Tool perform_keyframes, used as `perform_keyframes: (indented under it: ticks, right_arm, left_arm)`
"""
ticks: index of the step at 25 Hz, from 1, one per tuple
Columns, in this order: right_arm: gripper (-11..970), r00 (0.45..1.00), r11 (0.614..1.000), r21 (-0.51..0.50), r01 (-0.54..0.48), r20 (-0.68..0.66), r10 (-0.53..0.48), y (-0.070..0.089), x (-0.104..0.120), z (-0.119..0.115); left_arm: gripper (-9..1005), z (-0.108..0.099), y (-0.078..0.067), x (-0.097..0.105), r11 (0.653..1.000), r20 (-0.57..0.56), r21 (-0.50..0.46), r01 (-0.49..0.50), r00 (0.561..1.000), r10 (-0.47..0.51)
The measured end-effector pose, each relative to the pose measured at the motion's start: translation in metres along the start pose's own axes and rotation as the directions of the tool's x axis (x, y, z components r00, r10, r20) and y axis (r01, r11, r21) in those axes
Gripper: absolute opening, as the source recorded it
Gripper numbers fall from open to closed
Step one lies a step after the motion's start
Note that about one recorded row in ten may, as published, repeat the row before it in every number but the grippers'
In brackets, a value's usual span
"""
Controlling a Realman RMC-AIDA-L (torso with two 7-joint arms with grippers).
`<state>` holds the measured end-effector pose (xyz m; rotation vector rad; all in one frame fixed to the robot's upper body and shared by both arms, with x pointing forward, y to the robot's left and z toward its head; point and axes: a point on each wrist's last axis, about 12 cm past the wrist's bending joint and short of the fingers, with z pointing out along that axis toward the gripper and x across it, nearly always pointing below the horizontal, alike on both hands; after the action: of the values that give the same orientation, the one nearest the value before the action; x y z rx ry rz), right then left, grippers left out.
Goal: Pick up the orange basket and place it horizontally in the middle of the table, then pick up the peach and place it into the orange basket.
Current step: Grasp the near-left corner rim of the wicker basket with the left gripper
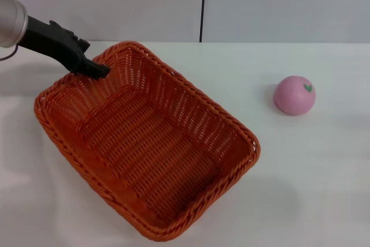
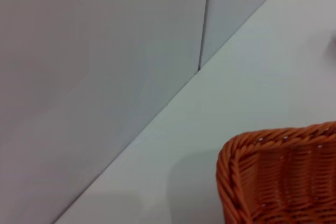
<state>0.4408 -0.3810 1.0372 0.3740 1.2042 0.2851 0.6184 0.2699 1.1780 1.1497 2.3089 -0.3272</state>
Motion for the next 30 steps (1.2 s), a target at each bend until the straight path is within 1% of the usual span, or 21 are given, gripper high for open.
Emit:
perform_keyframes:
  ticks: [2,7,10,17,23,26,30]
  right_arm:
    - [583,1.000,1.000,0.007,0.003,-0.006,-0.003,-0.001,0.000,0.001]
    - [583,1.000,1.000,0.018,0.007,-0.009,-0.007,-0.003,0.000,0.001]
    - [582,1.000,1.000,0.026,0.009,-0.014,-0.008,-0.005,0.000,0.000]
    - [582,1.000,0.999,0.037,0.017,-0.022,-0.016,-0.006,0.001,0.001]
    - [583,0.999,0.998,0.049,0.032,-0.020,-0.031,-0.011,-0.003,-0.001]
    - [582,0.999,0.998,0.055,0.035,-0.015,-0.034,-0.012,-0.004,-0.001]
    - [582,0.999,0.998,0.057,0.036,-0.013,-0.035,-0.012,-0.004,-0.001]
  left_arm:
    - [791,0.007,-0.001,0.001,1.000,-0.024,-0.007,0.001,1.000,-0.001]
    - [789,0.013,-0.001,0.001,1.000,-0.045,-0.019,0.000,0.999,-0.001]
    - [788,0.019,-0.005,-0.002,0.999,-0.102,-0.036,-0.014,0.995,0.010]
    - [616,0.020,-0.005,-0.004,0.999,-0.105,-0.043,-0.016,0.994,0.012]
    - [468,0.021,-0.007,-0.007,0.999,-0.112,-0.037,-0.033,0.993,0.029]
    - [230,0.020,-0.008,-0.008,0.999,-0.115,-0.037,-0.037,0.993,0.033]
    - [217,0.018,-0.007,-0.010,0.998,-0.107,-0.048,-0.042,0.994,0.036]
